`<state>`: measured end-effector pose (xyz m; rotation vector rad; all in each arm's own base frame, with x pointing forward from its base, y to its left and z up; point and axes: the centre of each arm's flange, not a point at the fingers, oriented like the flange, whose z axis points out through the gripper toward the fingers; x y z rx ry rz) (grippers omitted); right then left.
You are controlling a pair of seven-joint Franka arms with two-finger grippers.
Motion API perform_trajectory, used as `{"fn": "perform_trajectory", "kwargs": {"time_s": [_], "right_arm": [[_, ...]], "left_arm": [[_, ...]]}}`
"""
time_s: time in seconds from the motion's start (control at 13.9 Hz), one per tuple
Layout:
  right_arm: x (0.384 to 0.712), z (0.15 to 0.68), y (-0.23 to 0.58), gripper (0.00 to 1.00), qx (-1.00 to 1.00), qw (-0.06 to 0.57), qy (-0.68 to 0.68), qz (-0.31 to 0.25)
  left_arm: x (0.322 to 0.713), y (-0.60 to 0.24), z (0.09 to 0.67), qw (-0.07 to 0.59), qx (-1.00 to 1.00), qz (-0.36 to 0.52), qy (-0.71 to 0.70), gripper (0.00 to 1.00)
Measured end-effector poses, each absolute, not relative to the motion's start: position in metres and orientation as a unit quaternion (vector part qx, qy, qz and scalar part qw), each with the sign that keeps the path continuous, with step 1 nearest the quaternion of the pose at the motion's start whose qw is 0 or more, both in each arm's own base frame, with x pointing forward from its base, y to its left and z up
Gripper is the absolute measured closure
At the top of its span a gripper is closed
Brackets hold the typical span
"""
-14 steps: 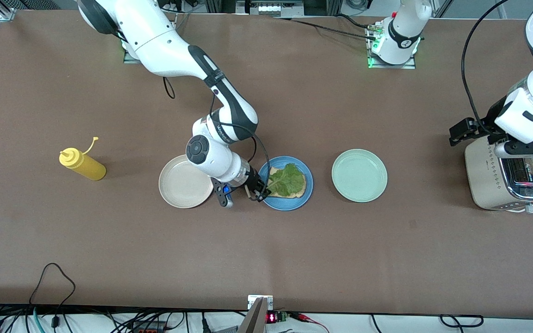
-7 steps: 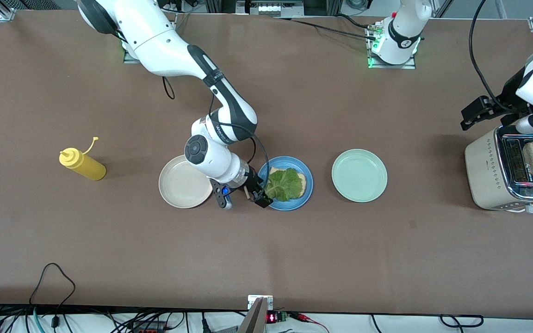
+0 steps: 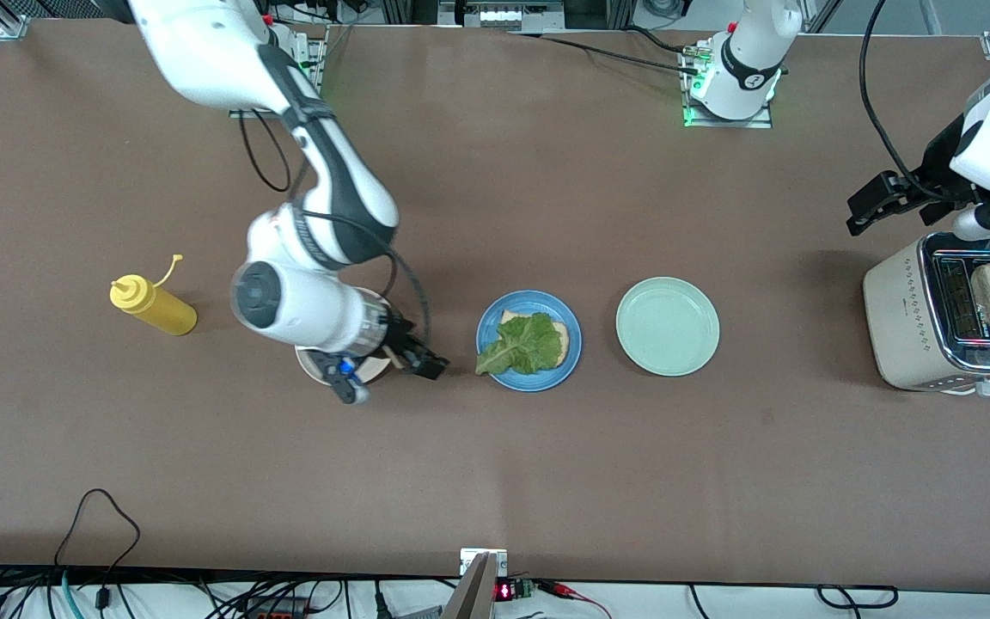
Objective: Make sandwich in blue plate with both arms
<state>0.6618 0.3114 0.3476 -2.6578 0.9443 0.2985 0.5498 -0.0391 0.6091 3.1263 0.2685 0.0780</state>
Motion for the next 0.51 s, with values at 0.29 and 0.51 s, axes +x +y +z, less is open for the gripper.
{"fn": "perform_trajectory", "kwargs": {"time_s": [0.29, 0.51], "right_arm": [[0.636, 0.371, 0.227, 0.0, -0.965, 0.088, 0.221, 0.11], [0.631, 0.392, 0.167, 0.0, -0.981, 0.064, 0.141, 0.12]], "left_arm": [[0.548, -0.038, 0.608, 0.0, 0.996, 0.018, 0.086, 0.0], [0.551, -0.038, 0.599, -0.001, 0.999, 0.008, 0.052, 0.0]]}}
